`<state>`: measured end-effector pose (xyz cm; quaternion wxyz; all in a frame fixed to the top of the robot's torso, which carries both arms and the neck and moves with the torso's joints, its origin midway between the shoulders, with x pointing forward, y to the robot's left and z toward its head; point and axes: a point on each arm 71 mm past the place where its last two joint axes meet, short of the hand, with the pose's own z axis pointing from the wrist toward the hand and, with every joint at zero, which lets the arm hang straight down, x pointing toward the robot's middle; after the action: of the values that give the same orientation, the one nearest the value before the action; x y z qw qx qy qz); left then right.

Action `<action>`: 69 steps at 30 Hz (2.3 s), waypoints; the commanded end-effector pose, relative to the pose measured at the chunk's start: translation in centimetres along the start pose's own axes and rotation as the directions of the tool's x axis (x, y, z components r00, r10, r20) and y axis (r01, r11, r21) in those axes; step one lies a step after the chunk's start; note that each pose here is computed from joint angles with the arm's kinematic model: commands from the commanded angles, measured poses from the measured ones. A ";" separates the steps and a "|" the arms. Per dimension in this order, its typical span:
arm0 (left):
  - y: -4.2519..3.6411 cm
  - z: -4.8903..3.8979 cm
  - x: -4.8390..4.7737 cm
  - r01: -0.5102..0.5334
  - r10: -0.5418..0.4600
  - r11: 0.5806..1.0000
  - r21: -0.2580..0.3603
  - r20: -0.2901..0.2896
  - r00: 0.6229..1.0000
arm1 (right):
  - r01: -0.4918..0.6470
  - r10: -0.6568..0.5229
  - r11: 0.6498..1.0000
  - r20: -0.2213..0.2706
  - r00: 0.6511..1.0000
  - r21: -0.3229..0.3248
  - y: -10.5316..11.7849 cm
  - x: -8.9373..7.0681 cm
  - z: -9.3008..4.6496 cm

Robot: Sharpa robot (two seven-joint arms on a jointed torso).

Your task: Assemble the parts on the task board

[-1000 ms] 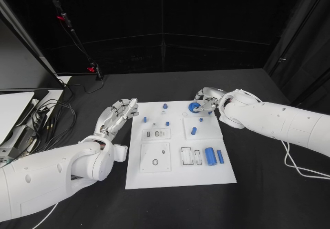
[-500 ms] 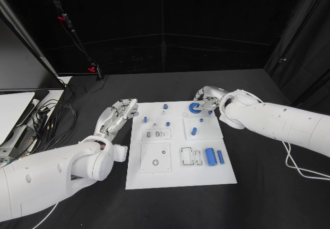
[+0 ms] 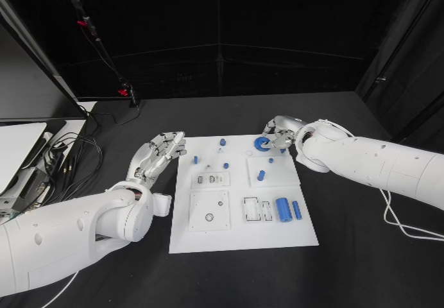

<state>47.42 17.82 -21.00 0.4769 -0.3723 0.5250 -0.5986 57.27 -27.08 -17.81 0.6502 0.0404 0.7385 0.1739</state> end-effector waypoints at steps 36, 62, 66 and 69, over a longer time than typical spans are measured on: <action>-1.74 -0.17 0.08 0.006 -0.004 0.973 0.233 -0.012 1.000 | -0.022 0.028 0.997 0.093 0.995 -0.071 1.0 -0.6 -0.2; -1.75 -0.13 0.10 0.005 -0.002 0.972 0.234 -0.011 1.000 | -0.070 0.083 0.959 0.037 0.996 -0.275 10.4 1.2 0.0; -1.77 -0.14 0.15 0.006 -0.003 0.972 0.234 -0.012 1.000 | -0.059 0.068 0.958 0.020 0.998 -0.281 11.4 1.6 0.4; -1.78 -0.14 0.16 0.006 -0.003 0.972 0.234 -0.012 1.000 | -0.050 0.056 0.958 0.012 0.998 -0.284 11.9 1.9 0.6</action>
<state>47.42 17.82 -20.99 0.4764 -0.3721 0.5250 -0.5991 55.56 -15.47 -15.90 0.6576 -0.0189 0.6888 0.3047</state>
